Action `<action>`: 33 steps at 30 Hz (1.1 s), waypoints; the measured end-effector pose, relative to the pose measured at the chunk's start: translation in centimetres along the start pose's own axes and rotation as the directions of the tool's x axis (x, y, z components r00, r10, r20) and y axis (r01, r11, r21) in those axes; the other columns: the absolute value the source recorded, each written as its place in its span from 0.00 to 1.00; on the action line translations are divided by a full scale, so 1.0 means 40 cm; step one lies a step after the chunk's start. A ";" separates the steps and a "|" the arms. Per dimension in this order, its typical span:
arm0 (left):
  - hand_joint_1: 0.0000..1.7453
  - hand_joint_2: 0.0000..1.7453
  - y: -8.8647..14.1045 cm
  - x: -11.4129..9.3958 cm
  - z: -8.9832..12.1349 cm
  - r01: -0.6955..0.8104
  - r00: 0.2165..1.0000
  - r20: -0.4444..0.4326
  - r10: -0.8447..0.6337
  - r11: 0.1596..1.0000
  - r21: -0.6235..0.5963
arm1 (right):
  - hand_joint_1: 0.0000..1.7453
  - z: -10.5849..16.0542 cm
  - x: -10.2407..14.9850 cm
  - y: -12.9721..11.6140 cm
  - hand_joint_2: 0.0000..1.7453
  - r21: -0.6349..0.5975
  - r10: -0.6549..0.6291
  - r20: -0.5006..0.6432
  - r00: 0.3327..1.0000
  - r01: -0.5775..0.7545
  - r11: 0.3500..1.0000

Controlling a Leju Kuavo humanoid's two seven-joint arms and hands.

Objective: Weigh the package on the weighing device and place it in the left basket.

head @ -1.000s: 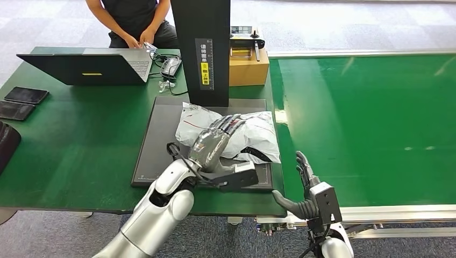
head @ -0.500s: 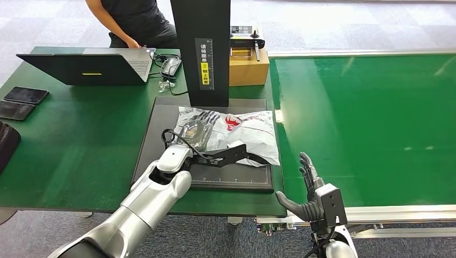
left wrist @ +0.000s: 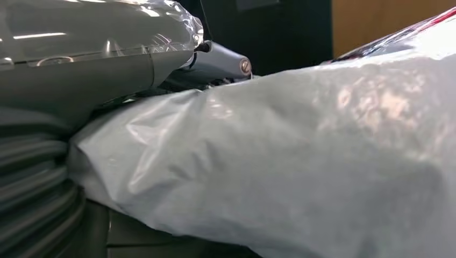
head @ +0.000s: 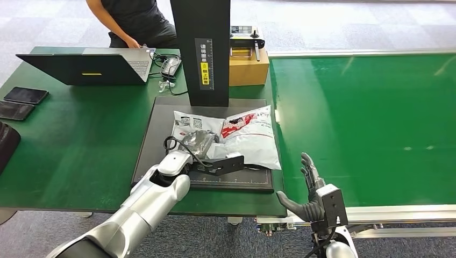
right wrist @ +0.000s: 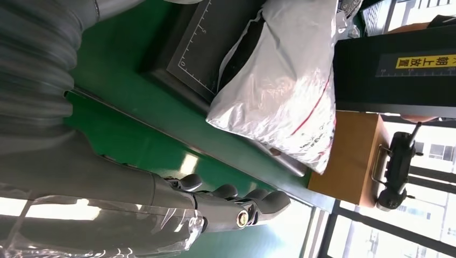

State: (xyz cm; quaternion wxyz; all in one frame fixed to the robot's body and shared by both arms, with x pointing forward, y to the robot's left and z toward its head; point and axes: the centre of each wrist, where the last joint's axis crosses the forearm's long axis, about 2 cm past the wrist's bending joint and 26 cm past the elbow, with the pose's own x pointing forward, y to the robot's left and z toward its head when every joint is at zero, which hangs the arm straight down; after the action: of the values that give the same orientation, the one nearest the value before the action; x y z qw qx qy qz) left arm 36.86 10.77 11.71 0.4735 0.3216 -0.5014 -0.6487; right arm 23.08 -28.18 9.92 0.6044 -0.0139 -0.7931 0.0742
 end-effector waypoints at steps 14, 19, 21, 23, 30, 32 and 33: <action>1.00 1.00 -0.019 -0.026 0.009 -0.049 0.998 -0.034 0.054 0.991 0.127 | 0.00 0.009 -0.003 0.001 1.00 0.002 -0.004 -0.009 1.000 0.004 1.000; 1.00 1.00 -0.034 -0.096 0.017 -0.082 0.984 -0.141 0.108 0.981 0.178 | 0.00 0.012 -0.002 0.000 1.00 -0.004 -0.005 -0.008 1.000 0.005 1.000; 1.00 1.00 -0.045 -0.145 0.024 -0.103 0.968 -0.207 0.142 0.976 0.191 | 0.00 0.013 -0.002 -0.001 1.00 -0.008 -0.005 -0.008 1.000 0.005 1.000; 1.00 1.00 -0.059 -0.202 0.036 -0.117 0.945 -0.277 0.174 0.971 0.210 | 0.00 0.016 -0.002 -0.003 1.00 -0.013 -0.004 -0.008 1.000 0.004 1.000; 1.00 1.00 -0.119 -0.413 0.110 -0.124 0.831 -0.502 0.241 0.959 0.255 | 0.00 0.026 -0.003 -0.013 1.00 -0.034 0.003 -0.016 1.000 -0.003 0.999; 1.00 1.00 -0.140 -0.467 0.139 -0.133 0.789 -0.555 0.264 0.955 0.265 | 0.00 0.026 -0.003 -0.014 1.00 -0.044 0.005 -0.018 1.000 -0.006 0.999; 1.00 1.00 -0.152 -0.493 0.155 -0.139 0.767 -0.579 0.276 0.953 0.271 | 0.00 0.026 -0.003 -0.014 1.00 -0.048 0.005 -0.019 1.000 -0.006 0.999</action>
State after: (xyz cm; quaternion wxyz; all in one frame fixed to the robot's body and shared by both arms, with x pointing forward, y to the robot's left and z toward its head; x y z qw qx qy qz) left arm 36.33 31.68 6.56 0.6419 0.5046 -0.4202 -0.3959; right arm 22.14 -28.87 9.60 0.6110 -0.0315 -0.7890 0.0566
